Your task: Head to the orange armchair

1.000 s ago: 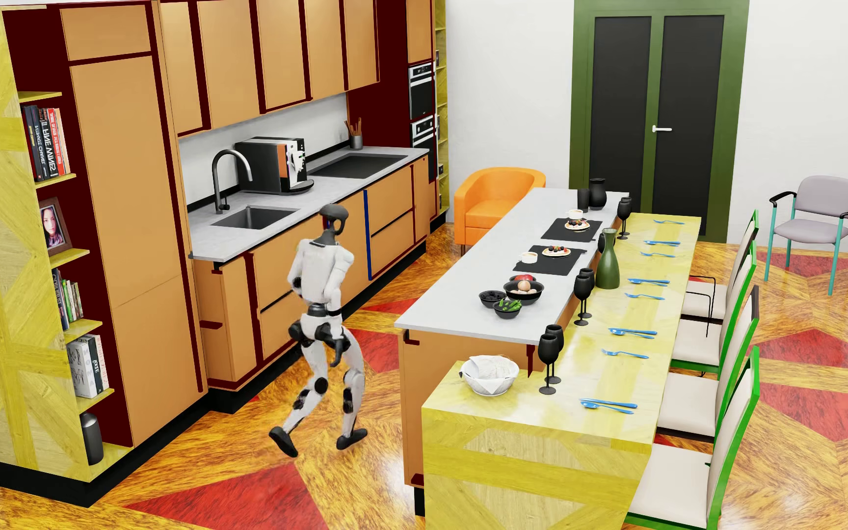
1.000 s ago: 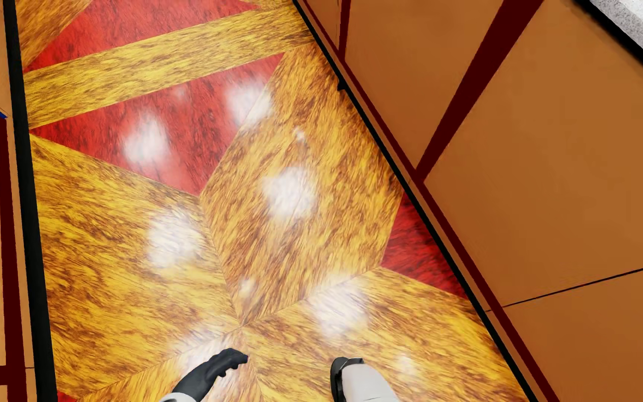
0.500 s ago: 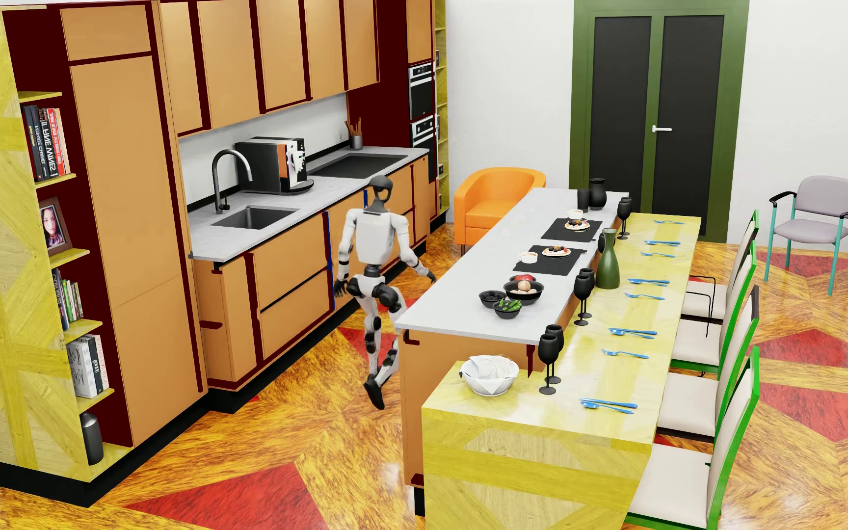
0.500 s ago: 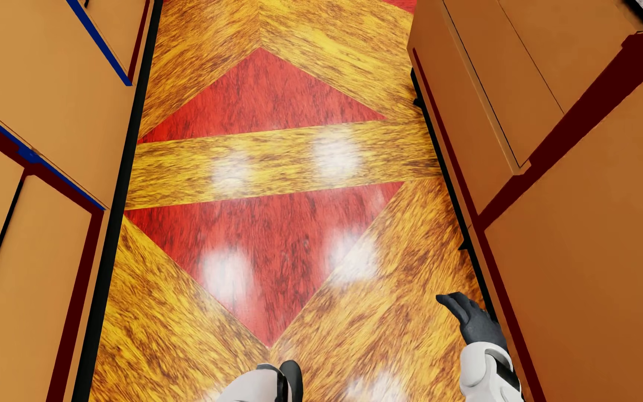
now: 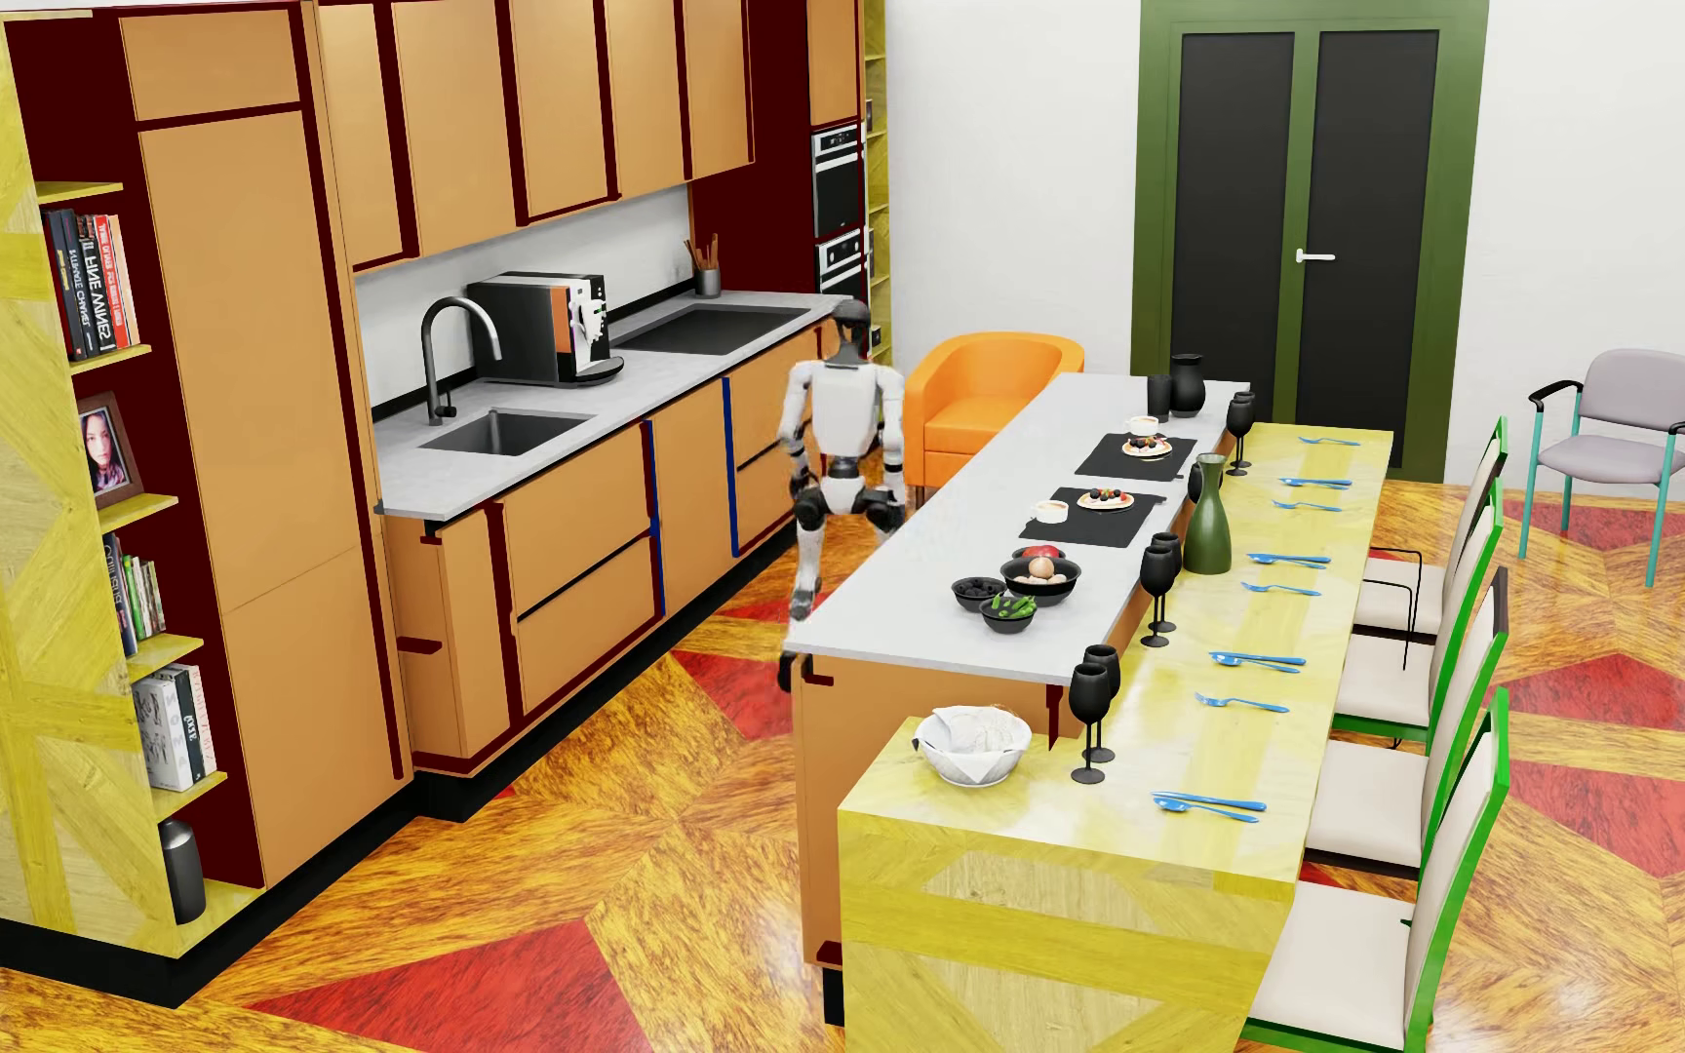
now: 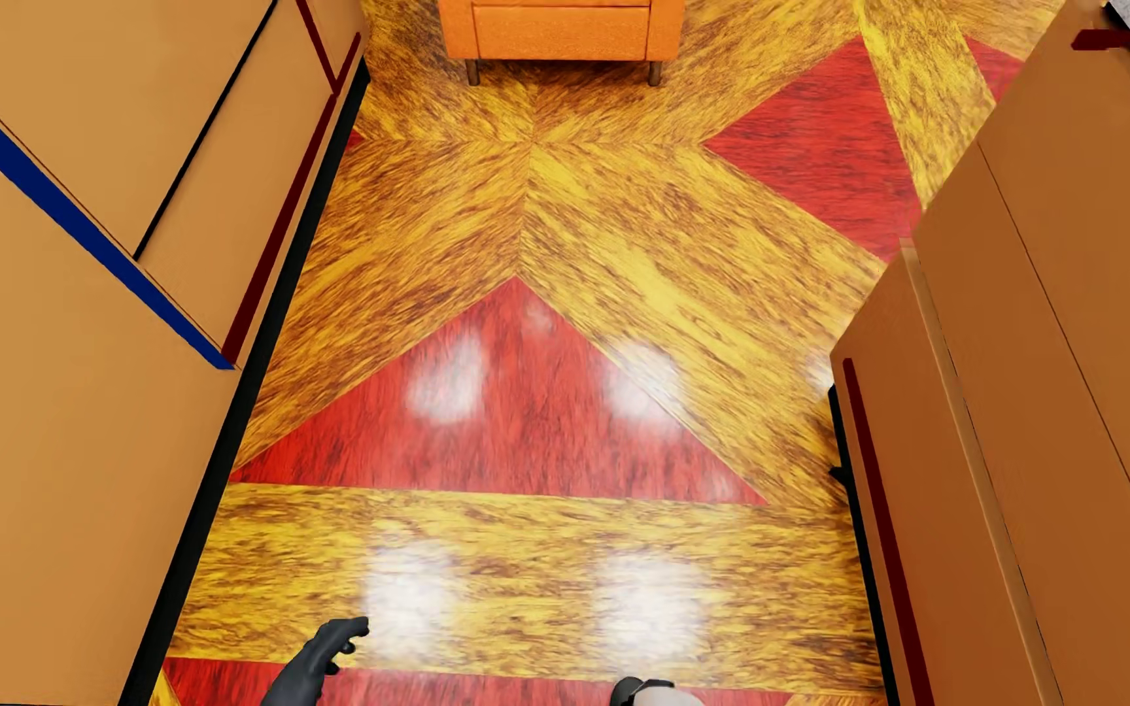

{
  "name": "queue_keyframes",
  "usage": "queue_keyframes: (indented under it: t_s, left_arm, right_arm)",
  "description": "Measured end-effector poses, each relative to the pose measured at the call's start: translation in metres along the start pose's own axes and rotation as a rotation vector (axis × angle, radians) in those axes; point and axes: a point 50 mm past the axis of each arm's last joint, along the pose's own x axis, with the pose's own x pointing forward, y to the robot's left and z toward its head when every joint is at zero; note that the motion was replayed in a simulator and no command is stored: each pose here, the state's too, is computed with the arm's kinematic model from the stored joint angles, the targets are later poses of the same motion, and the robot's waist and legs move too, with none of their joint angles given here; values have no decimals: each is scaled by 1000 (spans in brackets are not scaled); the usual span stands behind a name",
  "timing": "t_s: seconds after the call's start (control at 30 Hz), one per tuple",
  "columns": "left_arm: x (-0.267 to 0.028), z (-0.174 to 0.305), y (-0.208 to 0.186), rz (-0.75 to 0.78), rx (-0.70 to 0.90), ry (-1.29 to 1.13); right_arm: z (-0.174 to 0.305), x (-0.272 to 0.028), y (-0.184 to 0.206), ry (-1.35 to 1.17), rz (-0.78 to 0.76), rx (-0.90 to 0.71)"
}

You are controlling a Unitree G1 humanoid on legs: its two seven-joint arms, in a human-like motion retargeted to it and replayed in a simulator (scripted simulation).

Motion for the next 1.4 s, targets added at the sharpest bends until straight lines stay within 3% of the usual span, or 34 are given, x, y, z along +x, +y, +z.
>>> queue_keyframes:
  t_s: [0.1, 0.17, 0.23, 0.33, 0.37, 0.43, 0.53, 0.6, 0.63, 0.73, 0.77, 0.83, 0.87, 0.97, 1.0, 1.07, 1.13, 1.2, 1.3, 1.4]
  left_arm:
    - [-38, -106, -25, -170, 79, 565]
    - [-78, -152, -32, -391, 143, 705]
    - [-126, -187, -36, -418, 63, 836]
    - [-180, -204, -61, -307, -145, 1071]
    - [-177, -200, -65, -301, -159, 1076]
    - [-139, -178, -61, -298, -119, 921]
    - [-62, -108, -32, -145, 17, 454]
    - [-27, -46, -12, -79, 15, 121]
    - [-17, -15, -1, -75, 16, -48]
    - [-14, 66, 48, 9, 49, -471]
    - [-18, 67, 62, 139, -28, -479]
    - [-17, 37, 54, 399, -226, -245]
    - [-10, 30, 39, 372, -212, -160]
    - [5, 4, -5, -116, 224, -79]
    - [7, -7, -9, -207, 293, -14]
    - [9, -19, -8, -264, 318, 71]
    - [5, -34, 3, -227, 323, 119]
    - [-1, -48, 4, -138, 196, 214]
    - [-9, -58, -15, -161, 91, 315]
    - [-11, -56, -25, -239, 127, 296]
  right_arm:
    - [42, -13, -76, -124, -320, -153]
    - [90, -46, -130, -331, -534, -180]
    - [123, -86, -169, -565, -733, -19]
    - [107, -110, -190, -666, -915, 241]
    - [95, -106, -185, -630, -931, 284]
    - [82, -81, -160, -510, -845, 292]
    - [49, -29, -98, -243, -451, -22]
    - [9, -17, -57, -132, -262, -153]
    - [-10, -18, -40, -115, -225, -142]
    - [-40, -31, 8, -119, -161, 209]
    - [-35, -24, 2, -71, -172, 164]
    - [-5, -11, -42, 20, -249, -152]
    - [28, -16, -72, -38, -337, -148]
    - [118, -72, -145, -549, -664, 295]
    - [139, -95, -162, -690, -759, 281]
    - [168, -148, -190, -891, -956, 97]
    - [193, -198, -203, -1081, -1070, 1]
    - [199, -220, -211, -1165, -1086, 16]
    - [184, -195, -214, -1003, -1034, 24]
    - [156, -124, -191, -636, -851, -139]
